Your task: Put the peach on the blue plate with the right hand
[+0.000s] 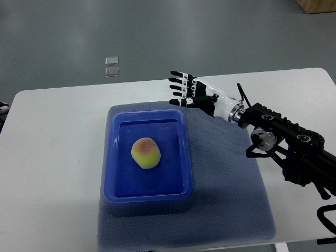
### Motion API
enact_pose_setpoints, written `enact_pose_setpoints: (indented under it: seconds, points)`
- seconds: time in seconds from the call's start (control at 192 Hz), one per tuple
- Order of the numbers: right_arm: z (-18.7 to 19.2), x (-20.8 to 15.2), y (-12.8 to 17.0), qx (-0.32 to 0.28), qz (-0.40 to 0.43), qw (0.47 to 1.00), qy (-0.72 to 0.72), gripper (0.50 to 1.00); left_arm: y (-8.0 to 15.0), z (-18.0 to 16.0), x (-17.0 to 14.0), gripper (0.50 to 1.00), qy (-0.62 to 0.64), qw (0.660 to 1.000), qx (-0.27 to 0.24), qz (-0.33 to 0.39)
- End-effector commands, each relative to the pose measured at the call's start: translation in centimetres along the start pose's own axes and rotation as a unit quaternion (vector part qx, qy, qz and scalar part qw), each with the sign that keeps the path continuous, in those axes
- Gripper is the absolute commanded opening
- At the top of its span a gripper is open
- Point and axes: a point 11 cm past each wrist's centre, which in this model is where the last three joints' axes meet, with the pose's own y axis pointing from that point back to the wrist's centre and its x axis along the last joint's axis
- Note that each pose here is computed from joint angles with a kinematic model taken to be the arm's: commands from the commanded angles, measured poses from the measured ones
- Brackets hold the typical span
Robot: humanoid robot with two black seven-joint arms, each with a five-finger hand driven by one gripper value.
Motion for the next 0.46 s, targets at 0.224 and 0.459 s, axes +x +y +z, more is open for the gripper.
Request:
enact_pose_setpoints:
  seconds: [0.224, 0.459]
  points:
    - [1.3, 3.6, 1.6, 0.002, 0.076, 0.990, -0.123, 0.930, 0.0, 0.0, 0.0, 1.000, 0.000, 1.000, 0.000, 0.000]
    - [1.8, 3.8, 1.9, 0.000, 0.080, 0.989, -0.127, 0.930, 0.0, 0.0, 0.0, 1.000, 0.001, 1.000, 0.000, 0.000]
